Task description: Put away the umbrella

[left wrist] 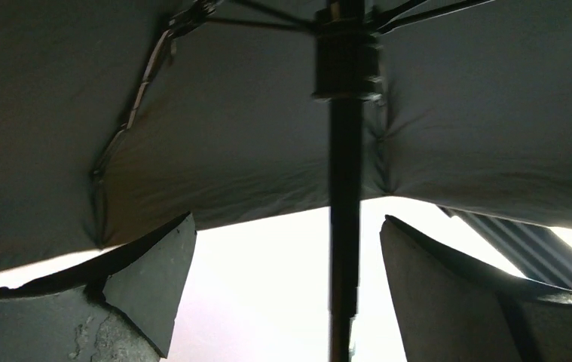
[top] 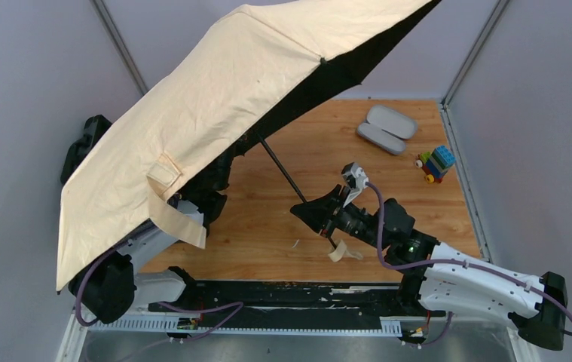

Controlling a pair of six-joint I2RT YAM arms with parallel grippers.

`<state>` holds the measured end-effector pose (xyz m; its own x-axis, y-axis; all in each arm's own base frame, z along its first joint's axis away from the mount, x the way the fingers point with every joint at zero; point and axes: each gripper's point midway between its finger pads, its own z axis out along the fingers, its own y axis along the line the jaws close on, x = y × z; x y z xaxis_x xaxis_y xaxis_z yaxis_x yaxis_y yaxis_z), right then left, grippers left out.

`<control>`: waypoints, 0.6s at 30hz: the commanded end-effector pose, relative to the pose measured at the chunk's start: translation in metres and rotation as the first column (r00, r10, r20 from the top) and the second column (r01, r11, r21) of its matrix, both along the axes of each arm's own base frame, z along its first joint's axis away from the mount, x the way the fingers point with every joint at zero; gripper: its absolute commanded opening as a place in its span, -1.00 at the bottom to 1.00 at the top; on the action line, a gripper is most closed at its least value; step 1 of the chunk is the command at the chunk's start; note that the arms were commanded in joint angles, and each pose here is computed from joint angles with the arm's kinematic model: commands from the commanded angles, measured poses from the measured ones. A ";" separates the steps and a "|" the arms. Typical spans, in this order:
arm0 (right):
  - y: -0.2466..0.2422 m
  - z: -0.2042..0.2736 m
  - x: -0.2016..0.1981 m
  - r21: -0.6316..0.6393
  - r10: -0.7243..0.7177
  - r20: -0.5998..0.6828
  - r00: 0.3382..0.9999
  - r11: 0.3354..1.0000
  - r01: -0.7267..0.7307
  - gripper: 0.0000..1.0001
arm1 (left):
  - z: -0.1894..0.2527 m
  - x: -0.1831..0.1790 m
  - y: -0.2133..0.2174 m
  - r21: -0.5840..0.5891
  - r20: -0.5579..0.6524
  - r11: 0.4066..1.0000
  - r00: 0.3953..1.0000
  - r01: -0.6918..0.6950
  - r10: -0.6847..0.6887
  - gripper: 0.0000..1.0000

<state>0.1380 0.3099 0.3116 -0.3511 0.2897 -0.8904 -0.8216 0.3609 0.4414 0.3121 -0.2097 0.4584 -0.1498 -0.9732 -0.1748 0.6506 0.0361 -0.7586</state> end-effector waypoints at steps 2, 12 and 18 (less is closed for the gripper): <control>-0.012 0.044 0.005 0.235 -0.061 -0.008 0.998 0.970 0.062 -1.00 | 0.023 -0.006 0.012 -0.150 0.095 0.988 0.995 0.026 -0.012 1.00; -0.034 0.058 0.041 0.398 -0.258 -0.093 0.962 0.876 0.274 -1.00 | -0.015 0.014 -0.036 0.063 -0.060 0.995 0.995 0.083 -0.079 0.99; -0.035 0.091 0.043 0.496 -0.257 -0.071 0.964 0.829 0.257 -1.00 | -0.024 0.014 -0.030 0.037 -0.104 0.997 0.993 0.064 -0.059 1.00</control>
